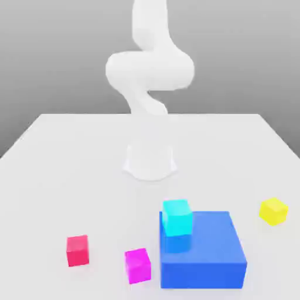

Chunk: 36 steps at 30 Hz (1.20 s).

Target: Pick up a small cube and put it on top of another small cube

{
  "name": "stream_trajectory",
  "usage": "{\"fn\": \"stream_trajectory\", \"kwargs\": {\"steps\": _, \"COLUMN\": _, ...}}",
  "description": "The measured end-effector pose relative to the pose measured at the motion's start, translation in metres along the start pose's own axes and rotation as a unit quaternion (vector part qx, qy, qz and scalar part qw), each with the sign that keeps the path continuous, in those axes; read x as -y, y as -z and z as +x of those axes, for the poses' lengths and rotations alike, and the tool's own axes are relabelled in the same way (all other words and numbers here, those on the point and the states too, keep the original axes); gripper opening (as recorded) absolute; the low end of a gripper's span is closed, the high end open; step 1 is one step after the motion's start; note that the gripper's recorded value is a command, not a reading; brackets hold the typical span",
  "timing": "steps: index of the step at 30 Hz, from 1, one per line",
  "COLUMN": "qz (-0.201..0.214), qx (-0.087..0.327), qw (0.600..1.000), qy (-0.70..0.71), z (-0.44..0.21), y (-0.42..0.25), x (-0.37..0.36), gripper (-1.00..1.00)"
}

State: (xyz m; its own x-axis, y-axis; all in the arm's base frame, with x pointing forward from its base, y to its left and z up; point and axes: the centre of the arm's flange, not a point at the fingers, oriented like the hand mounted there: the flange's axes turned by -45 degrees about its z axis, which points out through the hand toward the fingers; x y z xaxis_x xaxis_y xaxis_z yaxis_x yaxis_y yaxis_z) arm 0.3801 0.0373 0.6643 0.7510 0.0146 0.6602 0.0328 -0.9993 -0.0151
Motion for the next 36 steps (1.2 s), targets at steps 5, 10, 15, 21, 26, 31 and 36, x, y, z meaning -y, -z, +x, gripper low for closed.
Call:
{"fn": "stream_trajectory", "kwargs": {"steps": 5, "qz": 0.029, "qx": 0.081, "qw": 0.996, "qy": 0.034, "z": -0.039, "y": -0.107, "x": 0.08, "gripper": 0.0}}
{"fn": "stream_trajectory", "kwargs": {"steps": 10, "qz": 0.049, "qx": 0.158, "qw": 0.983, "qy": 0.074, "z": -0.111, "y": -0.189, "x": 0.159, "gripper": 0.0}}
{"fn": "stream_trajectory", "kwargs": {"steps": 15, "qz": 0.062, "qx": 0.233, "qw": 0.963, "qy": 0.12, "z": -0.212, "y": -0.244, "x": 0.227, "gripper": 0.0}}
{"fn": "stream_trajectory", "kwargs": {"steps": 21, "qz": 0.07, "qx": 0.319, "qw": 0.927, "qy": 0.185, "z": -0.359, "y": -0.272, "x": 0.284, "gripper": 0.0}}
{"fn": "stream_trajectory", "kwargs": {"steps": 26, "qz": 0.068, "qx": 0.346, "qw": 0.915, "qy": 0.196, "z": -0.424, "y": -0.302, "x": 0.29, "gripper": 0.0}}
{"fn": "stream_trajectory", "kwargs": {"steps": 31, "qz": 0.068, "qx": 0.347, "qw": 0.915, "qy": 0.197, "z": -0.445, "y": -0.324, "x": 0.288, "gripper": -1.0}}
{"fn": "stream_trajectory", "kwargs": {"steps": 36, "qz": 0.068, "qx": 0.346, "qw": 0.915, "qy": 0.197, "z": -0.446, "y": -0.324, "x": 0.288, "gripper": -1.0}}
